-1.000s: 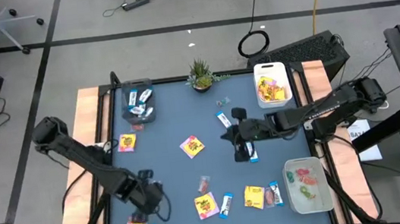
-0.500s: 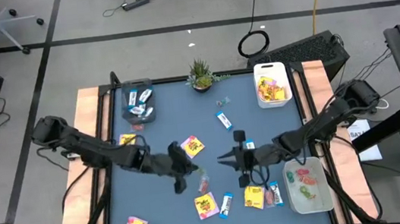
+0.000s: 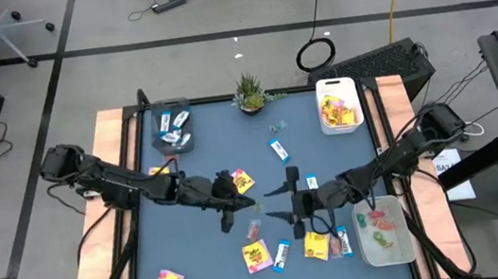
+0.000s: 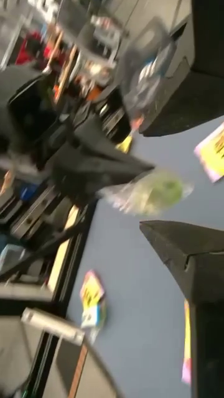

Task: Sort candy
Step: Put the bottom light-green gummy candy into the grey bin

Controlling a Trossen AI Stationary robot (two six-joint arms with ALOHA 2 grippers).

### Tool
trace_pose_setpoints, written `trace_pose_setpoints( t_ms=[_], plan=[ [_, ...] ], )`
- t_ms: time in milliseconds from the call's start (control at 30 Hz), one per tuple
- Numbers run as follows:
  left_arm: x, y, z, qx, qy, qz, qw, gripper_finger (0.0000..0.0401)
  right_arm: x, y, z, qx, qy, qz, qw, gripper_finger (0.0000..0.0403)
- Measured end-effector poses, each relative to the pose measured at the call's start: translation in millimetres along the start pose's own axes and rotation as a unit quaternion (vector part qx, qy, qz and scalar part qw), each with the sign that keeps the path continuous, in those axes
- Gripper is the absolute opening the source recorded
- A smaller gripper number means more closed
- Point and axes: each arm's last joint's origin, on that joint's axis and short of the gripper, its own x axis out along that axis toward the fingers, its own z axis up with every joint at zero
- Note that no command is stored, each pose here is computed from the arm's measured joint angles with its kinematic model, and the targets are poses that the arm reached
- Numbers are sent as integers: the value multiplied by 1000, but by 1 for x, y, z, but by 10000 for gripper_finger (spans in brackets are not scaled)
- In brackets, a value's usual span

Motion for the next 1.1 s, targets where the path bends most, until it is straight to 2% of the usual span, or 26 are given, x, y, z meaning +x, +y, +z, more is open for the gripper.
trace_pose_setpoints(
  t_ms=[133, 367, 600, 800, 867, 1100],
  plan=[
    [0, 0, 4, -3, -19, -7, 1000, 0, 0, 2, 4, 1, -27, 36, 999, 217],
    [0, 4, 11, -8, -39, -14, 999, 0, 1, -1, 4, -1, -29, 32, 999, 181],
    [0, 3, 14, -8, -51, -26, 998, 0, 4, -10, 4, 6, -30, 19, 999, 119],
    [0, 2, 15, -2, -57, -29, 998, 2, 5, -11, 5, 0, -37, 15, 999, 34],
    [0, 2, 15, 7, -58, -28, 998, 10, 5, -11, 8, -8, -39, 11, 999, 10],
    [0, 4, 12, 80, -43, -7, 996, 63, 2, -6, 33, -9, -17, 31, 999, 5]
  ],
)
